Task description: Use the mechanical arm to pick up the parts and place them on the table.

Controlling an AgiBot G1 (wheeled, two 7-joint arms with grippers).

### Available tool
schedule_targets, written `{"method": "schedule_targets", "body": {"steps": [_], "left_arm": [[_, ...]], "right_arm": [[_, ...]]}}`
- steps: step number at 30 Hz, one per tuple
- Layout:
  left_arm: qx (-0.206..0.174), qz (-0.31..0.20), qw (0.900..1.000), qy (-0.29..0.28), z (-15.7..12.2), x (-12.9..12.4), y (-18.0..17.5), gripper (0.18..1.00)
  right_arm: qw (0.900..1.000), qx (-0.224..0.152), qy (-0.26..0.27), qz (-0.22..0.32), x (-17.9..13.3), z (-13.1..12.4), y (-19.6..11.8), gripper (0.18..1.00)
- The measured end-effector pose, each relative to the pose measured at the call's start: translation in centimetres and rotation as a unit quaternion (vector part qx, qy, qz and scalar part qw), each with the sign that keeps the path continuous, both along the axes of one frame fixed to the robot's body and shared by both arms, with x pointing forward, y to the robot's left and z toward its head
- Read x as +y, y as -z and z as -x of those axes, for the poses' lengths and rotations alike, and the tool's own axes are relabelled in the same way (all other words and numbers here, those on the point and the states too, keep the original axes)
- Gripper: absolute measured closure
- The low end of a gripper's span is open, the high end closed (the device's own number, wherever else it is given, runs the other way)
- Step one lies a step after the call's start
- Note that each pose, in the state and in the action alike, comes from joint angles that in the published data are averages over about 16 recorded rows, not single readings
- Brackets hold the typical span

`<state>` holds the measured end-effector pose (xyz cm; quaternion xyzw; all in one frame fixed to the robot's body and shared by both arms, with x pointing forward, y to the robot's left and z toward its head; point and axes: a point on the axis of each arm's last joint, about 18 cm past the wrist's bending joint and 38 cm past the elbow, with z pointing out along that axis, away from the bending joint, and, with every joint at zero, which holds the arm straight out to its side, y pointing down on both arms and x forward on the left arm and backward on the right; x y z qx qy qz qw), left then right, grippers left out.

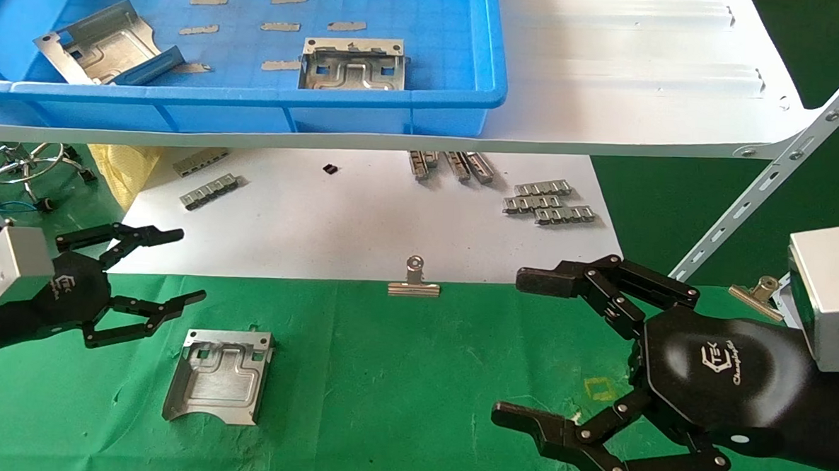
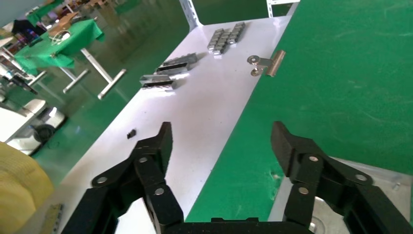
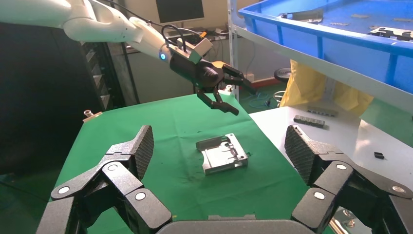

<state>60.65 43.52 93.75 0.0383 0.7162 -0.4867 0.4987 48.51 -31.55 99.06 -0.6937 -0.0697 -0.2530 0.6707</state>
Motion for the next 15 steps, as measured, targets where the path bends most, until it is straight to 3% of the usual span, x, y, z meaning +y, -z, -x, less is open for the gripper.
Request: {"method": "schedule_targets", "body": {"steps": [6,15], "left_arm": [[0.005,0.02,0.9998,0.001,0.1,0.0,-0.1,0.413],[0.009,0.028,0.9993,0.023,0.3,-1.0,-0.7,0.274]], "right_arm": [[1.0,0.0,0.0,0.0,0.0,0.0,0.0,0.178],[1.0,0.0,0.0,0.0,0.0,0.0,0.0,0.178]]}}
